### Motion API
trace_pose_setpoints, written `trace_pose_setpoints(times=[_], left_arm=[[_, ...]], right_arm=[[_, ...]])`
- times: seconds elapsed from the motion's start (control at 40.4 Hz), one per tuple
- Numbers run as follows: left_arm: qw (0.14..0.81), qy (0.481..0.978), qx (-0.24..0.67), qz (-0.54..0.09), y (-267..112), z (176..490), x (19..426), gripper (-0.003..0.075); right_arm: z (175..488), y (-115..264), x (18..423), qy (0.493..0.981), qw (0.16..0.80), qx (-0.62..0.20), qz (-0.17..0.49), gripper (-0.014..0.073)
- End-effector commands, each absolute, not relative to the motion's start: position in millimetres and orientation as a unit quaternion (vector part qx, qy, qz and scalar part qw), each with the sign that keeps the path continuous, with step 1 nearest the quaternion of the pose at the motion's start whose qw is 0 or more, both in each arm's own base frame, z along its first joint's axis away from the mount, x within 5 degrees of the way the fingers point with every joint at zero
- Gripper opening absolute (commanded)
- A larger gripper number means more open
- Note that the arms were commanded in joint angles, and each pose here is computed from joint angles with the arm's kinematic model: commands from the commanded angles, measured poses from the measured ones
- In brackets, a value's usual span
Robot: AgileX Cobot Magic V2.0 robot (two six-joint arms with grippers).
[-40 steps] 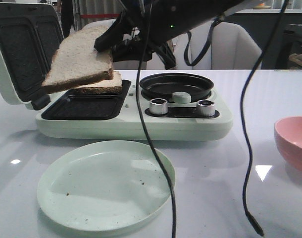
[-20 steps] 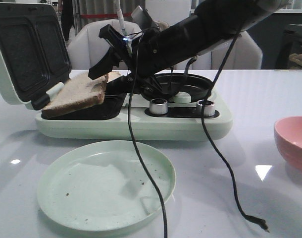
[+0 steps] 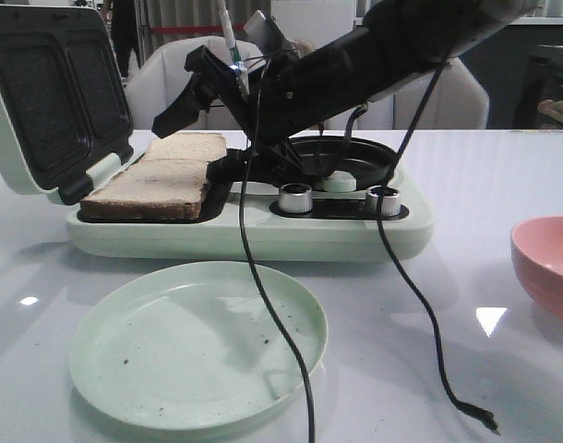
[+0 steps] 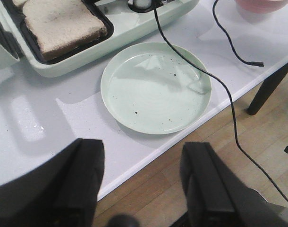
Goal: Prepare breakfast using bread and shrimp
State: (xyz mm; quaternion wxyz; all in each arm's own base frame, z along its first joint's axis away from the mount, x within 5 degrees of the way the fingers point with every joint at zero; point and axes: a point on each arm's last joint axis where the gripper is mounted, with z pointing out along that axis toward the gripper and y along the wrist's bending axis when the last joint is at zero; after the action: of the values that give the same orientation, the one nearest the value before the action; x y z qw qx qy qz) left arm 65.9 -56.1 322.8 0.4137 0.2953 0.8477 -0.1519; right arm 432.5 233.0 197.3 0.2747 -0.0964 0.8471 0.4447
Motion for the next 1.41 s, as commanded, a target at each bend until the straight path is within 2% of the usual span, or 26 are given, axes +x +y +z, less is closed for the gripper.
trace_pose_setpoints(times=[0.0, 0.198, 0.297, 0.446, 0.57, 0.793, 1.115, 1.387], left_arm=[[0.453, 0.824, 0.292, -0.174, -59.4, 336.9, 67.6, 0.0426], [0.453, 0.824, 0.292, -0.174, -59.4, 336.9, 67.6, 0.0426], [0.453, 0.824, 0.292, -0.174, -59.4, 336.9, 67.6, 0.0426], [0.453, 0.824, 0.292, -0.174, -59.4, 336.9, 67.6, 0.0426], [0.453, 0.824, 0.292, -0.174, -59.4, 336.9, 67.6, 0.0426], [0.453, 0.824, 0.292, -0.174, -59.4, 336.9, 67.6, 0.0426], [0.453, 0.824, 0.292, -0.174, -59.4, 336.9, 67.6, 0.0426], [0.453, 0.824, 0.292, -0.174, -59.4, 336.9, 67.6, 0.0426]], right_arm=[[269.1, 224.5, 424.1, 0.819, 0.337, -0.121, 0.448, 0.0622], [313.3, 204.0, 400.6, 0.848, 0.362, -0.186, 0.339, 0.0622], [332.4, 188.4, 383.8, 0.871, 0.352, -0.215, 0.265, 0.0622], [360.9, 157.3, 356.3, 0.905, 0.342, -0.201, 0.152, 0.0622], [376.7, 135.2, 328.5, 0.914, 0.35, -0.18, 0.1, 0.0622], [378.1, 109.0, 266.6, 0.913, 0.358, -0.171, 0.094, 0.0622], [344.6, 77.3, 188.1, 0.917, 0.35, -0.172, 0.087, 0.0622], [328.0, 57.8, 139.2, 0.89, 0.413, -0.166, 0.098, 0.0622]])
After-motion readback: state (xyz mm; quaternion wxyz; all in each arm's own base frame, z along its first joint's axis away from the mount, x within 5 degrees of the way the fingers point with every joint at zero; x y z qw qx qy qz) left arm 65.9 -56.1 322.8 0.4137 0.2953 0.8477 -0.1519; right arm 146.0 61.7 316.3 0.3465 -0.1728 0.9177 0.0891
